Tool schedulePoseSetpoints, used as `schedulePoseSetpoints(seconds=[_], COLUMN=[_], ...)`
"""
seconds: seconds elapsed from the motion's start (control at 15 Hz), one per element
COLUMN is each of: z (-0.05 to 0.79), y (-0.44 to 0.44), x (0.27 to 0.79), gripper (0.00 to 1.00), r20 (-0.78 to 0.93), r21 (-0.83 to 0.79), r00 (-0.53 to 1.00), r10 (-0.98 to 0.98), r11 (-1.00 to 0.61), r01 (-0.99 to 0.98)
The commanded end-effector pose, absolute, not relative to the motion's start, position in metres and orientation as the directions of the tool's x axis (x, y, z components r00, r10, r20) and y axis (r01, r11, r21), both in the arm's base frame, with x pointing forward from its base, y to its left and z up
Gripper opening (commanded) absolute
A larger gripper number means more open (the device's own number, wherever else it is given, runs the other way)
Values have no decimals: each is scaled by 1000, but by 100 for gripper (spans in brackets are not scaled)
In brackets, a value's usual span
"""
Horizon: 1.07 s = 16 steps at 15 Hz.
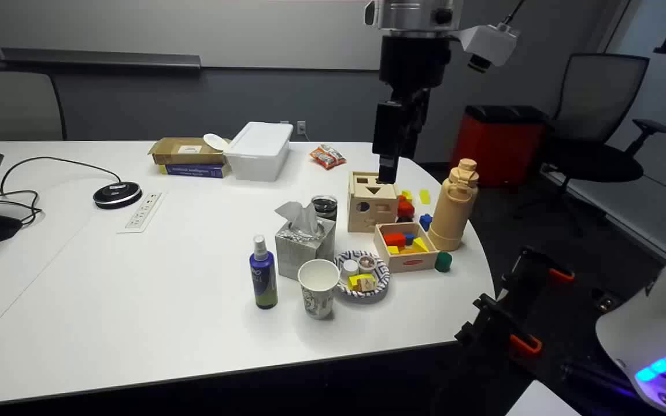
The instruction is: Turn the lid on the beige bottle.
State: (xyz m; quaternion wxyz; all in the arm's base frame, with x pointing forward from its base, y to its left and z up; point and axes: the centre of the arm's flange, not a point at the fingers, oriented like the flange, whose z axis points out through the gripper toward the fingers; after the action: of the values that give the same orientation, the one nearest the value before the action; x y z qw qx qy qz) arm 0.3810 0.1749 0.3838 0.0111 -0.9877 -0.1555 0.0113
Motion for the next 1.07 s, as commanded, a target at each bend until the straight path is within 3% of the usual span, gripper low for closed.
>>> schedulePoseSetpoints(seconds=[0.0, 0.47, 1.0], z=[384, 389, 421], y=[175, 147, -16], x=[381, 386, 380], gripper=[100, 100, 100], r20=[-19, -1, 89], r21=[-25, -6, 87], r00=[951, 971, 990], r10=[308, 241, -105], r11=[-951, -971, -990], r01=[307, 241, -113])
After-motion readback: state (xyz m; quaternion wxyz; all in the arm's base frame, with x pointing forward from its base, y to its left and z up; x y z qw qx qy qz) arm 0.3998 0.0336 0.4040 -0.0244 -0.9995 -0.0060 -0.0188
